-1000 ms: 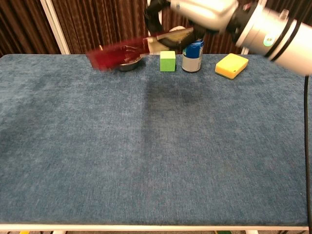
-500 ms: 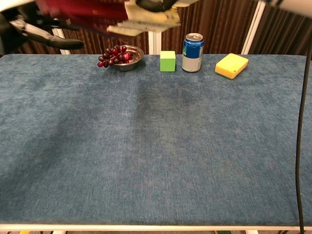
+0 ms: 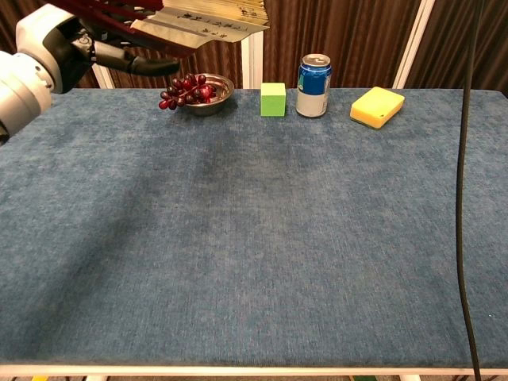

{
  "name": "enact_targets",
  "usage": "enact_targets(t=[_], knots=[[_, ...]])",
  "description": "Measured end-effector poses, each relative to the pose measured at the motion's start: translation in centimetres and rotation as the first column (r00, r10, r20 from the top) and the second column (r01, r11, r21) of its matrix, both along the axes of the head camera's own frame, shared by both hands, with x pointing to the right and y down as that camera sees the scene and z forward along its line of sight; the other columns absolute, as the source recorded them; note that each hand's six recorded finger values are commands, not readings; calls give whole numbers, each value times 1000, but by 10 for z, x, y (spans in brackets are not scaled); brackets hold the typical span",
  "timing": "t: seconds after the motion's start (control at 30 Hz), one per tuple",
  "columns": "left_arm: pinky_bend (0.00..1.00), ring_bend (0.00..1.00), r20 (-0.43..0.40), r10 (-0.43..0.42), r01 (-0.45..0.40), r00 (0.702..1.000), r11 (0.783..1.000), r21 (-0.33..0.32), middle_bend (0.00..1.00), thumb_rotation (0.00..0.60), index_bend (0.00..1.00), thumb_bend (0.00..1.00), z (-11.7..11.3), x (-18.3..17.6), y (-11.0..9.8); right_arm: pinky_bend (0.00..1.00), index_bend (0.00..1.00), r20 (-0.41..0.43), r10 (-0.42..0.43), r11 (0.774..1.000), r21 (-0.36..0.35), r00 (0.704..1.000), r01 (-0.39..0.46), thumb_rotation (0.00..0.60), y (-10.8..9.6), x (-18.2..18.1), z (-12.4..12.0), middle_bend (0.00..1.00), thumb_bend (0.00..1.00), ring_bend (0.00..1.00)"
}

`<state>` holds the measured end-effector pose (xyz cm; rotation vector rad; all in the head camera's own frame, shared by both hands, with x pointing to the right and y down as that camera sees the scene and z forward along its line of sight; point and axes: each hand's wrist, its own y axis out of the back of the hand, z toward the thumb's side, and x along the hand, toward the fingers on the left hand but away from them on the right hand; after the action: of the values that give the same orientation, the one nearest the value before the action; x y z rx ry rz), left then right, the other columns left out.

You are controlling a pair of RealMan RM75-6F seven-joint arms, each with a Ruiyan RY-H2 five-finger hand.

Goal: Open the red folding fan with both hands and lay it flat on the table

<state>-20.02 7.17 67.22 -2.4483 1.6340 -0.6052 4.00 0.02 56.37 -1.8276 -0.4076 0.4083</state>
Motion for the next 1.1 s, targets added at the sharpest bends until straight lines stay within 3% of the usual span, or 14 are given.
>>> enact_targets(t=[0.17, 0.5, 0.63, 0.83, 1.1], knots=[[315, 236, -23, -82, 81, 996, 996, -19, 392, 600, 414, 6, 6, 1, -2, 147, 728, -6, 7, 1000, -14, 1000, -7, 600, 5, -4, 5, 584, 768, 335], [415, 481, -63, -212, 211, 975, 977, -9, 671, 600, 723, 214, 14, -6, -2, 126, 726, -3, 23, 1000, -20, 1000, -23, 600, 11, -5, 11, 583, 768, 334], [446, 545, -77, -236, 236, 969, 972, -11, 744, 600, 800, 274, 18, -9, -1, 124, 725, 1, 33, 999, -16, 999, -33, 600, 13, -2, 11, 583, 767, 334], [557, 616, -45, -217, 217, 975, 976, 6, 797, 600, 846, 306, 22, -12, 2, 121, 725, 23, 46, 999, -5, 999, -46, 600, 13, 1, 8, 583, 766, 334], [577, 620, 110, -175, 168, 978, 983, 68, 788, 600, 842, 305, 26, -34, 1, 120, 725, 38, 72, 997, 39, 997, -74, 600, 12, 23, 0, 584, 767, 335]])
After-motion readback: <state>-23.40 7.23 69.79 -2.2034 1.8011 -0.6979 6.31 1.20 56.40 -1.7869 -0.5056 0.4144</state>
